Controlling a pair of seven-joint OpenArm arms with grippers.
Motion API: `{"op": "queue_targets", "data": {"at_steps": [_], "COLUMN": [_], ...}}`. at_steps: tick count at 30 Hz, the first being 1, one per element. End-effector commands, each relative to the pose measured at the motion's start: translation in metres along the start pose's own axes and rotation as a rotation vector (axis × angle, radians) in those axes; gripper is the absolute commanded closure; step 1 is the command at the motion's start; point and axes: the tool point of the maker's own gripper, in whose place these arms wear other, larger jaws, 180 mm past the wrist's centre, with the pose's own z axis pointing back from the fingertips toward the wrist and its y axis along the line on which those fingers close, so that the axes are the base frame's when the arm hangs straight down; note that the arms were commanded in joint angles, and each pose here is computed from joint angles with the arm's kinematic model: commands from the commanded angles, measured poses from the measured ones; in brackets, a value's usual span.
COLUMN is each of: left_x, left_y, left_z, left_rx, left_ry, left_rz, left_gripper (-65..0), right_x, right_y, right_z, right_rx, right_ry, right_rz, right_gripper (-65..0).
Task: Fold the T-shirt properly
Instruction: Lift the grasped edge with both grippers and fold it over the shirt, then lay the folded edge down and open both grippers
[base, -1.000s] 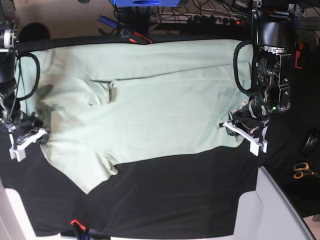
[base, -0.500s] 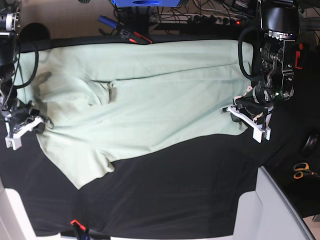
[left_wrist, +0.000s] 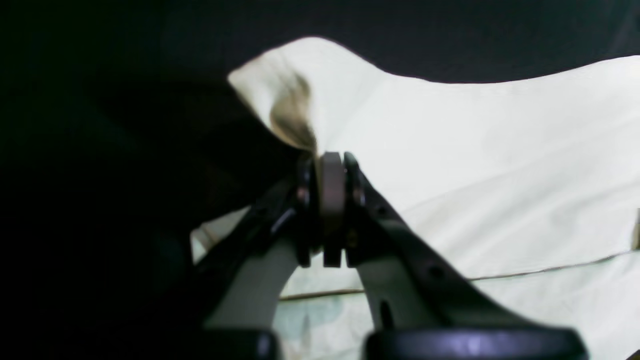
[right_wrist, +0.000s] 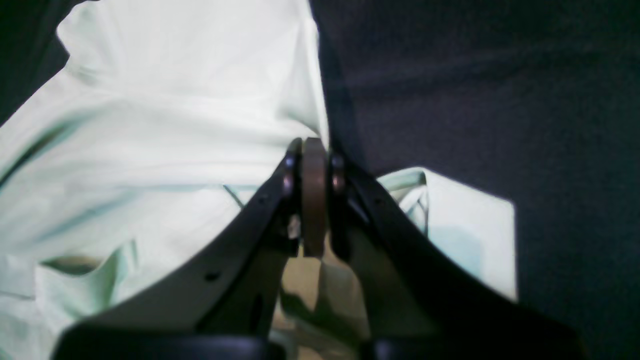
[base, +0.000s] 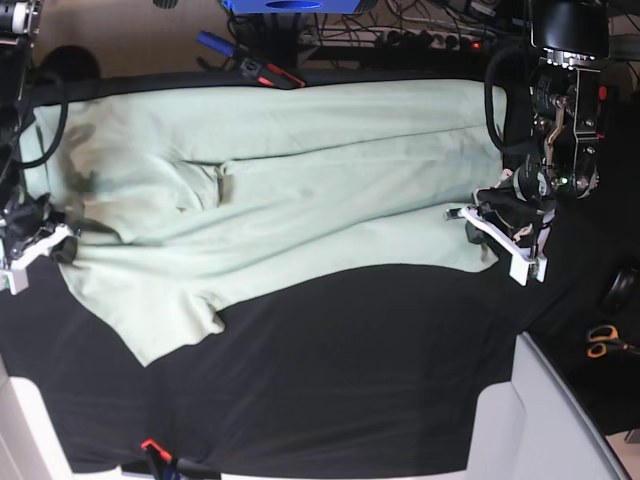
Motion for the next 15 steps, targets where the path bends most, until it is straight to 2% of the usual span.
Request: {"op": "queue_targets", "data": {"at_steps": [1,6,15], "left_x": [0.015,0.014,-0.006], "left_y": [0.007,0.029,0.04], "left_z": [0.006,0.015,0.019], "left_rx": [0.011,0.058,0.082], "left_ry": [-0.044,-0.06,-0.013], "left_rz": [-0.005,0.037,0.01], "left_gripper": [0.0,0.0,0.0], "right_x": [0.019,0.01,-0.008], "right_y": [-0.004,-0.006,-0.003], "right_z": [0.005,0.007,0.008], "right_rx": [-0.002,-0.006,0.0], "right_ry": [-0.05,-0.033,0.042], "right_rz": [0.015,0.014,0.015], "right_gripper": [-0.1,-0.1,-0.1]}}
